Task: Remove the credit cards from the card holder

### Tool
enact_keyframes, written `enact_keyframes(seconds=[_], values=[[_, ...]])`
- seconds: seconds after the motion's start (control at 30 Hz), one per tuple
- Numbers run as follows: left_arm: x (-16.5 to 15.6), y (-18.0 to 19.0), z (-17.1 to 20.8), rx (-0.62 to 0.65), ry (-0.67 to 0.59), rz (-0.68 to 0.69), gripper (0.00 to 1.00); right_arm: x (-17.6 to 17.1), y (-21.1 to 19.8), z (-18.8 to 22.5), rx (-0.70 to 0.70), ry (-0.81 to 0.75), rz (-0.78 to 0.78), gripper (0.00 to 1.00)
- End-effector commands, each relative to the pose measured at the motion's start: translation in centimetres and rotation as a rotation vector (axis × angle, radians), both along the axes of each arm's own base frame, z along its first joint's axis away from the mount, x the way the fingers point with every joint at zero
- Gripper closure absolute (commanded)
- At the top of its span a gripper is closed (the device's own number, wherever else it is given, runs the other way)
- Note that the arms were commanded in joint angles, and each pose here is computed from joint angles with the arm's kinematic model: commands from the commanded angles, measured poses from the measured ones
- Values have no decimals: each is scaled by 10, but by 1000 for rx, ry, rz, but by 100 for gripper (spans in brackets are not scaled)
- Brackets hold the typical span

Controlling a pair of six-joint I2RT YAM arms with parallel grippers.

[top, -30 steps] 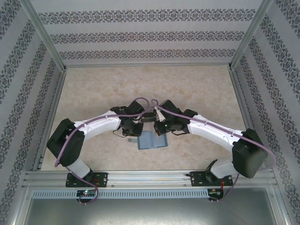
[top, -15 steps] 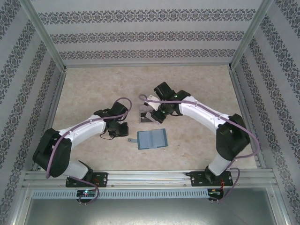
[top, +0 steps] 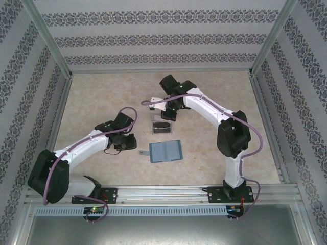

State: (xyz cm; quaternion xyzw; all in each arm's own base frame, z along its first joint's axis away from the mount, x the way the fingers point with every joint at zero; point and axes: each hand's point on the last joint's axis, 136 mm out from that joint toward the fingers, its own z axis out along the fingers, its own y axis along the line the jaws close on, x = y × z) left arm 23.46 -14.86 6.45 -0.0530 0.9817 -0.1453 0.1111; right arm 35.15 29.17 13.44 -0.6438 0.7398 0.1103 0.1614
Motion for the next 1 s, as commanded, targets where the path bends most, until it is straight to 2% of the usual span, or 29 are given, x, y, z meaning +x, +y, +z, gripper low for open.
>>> enact_keyframes(seconds=[0.0,0.23,0.67,0.97], values=[[-1,8,0,9,-7,24,80,2,-8,-1,-48,26,78,94],[-4,12,-1,14,0,36,80,15,-5,-7,-69,51,120,93],[-11,18,1,22,4,67,79,13,4,-27,-85,126,160,89],[-7,17,2,23,-1,59,79,24,0,-28,-119,82,129,79]])
